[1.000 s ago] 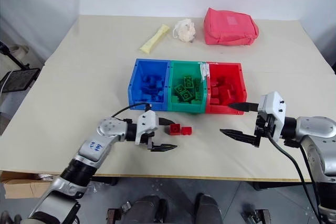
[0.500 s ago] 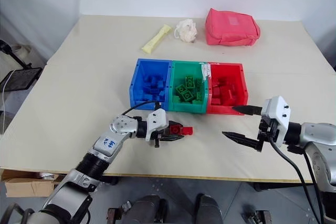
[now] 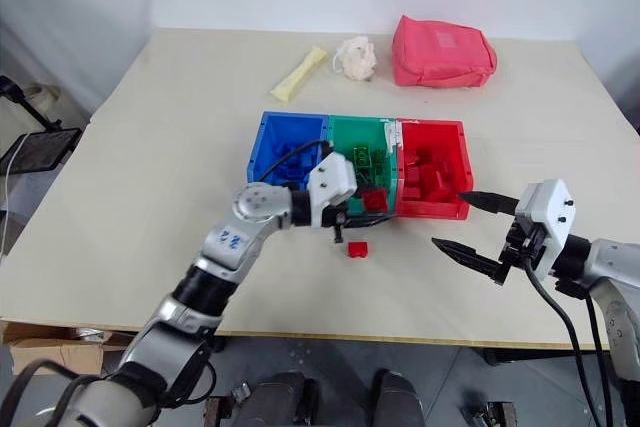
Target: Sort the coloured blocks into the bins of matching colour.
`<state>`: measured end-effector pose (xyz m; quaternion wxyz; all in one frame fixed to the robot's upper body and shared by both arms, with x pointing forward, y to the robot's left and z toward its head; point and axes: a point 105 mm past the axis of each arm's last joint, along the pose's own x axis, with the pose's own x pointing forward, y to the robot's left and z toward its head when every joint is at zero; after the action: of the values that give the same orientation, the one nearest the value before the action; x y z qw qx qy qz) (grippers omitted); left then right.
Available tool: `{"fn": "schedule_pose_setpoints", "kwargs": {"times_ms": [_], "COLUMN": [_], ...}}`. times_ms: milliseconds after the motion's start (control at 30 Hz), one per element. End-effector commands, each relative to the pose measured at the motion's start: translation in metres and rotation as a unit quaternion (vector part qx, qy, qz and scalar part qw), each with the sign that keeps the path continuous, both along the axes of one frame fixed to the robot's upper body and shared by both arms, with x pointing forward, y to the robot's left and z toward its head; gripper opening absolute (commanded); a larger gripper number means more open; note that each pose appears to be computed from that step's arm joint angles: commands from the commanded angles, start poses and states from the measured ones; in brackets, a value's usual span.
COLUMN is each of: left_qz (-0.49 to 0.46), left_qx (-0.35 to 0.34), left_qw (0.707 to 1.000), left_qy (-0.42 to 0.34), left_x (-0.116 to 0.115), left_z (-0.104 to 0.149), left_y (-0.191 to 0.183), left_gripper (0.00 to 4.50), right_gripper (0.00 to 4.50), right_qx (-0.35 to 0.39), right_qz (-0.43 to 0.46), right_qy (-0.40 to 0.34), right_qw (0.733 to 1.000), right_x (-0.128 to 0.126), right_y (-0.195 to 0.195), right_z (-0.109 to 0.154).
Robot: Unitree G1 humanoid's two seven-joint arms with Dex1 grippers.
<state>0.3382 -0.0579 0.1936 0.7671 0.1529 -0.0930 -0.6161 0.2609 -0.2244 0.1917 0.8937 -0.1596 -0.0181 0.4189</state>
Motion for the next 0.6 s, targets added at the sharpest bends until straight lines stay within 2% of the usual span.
{"fn": "schedule_pose_setpoints", "kwargs": {"times_ms": [33,300,367,500,600], "left_qz": [0.010,0.020,0.037,0.024,0.036], "left_qx": [-0.015,-0.028,-0.031,-0.051,-0.055], "left_qw": [0.999,0.999,0.998,0.998,0.998], "left_qy": [-0.035,-0.037,-0.030,-0.011,-0.024], "left_x": [0.008,0.022,0.028,0.021,0.025], "left_z": [0.013,0.021,0.023,0.030,0.034], "left_y": [-0.017,-0.060,-0.071,-0.092,-0.090], "left_gripper": [1.51,1.51,2.23,3.43,4.41], "right_gripper": [4.50,4.50,4.50,4.50,4.50], "right_qx": [0.006,0.016,0.020,0.022,0.020], "right_qz": [-0.022,-0.079,-0.085,-0.093,-0.096], "right_qy": [-0.042,-0.069,-0.072,-0.074,-0.076], "right_qw": [0.999,0.994,0.994,0.993,0.992], "right_x": [-0.006,-0.014,-0.016,-0.017,-0.017], "right_y": [-0.002,-0.009,-0.008,-0.007,-0.007], "right_z": [0.016,0.019,0.019,0.017,0.018]}}
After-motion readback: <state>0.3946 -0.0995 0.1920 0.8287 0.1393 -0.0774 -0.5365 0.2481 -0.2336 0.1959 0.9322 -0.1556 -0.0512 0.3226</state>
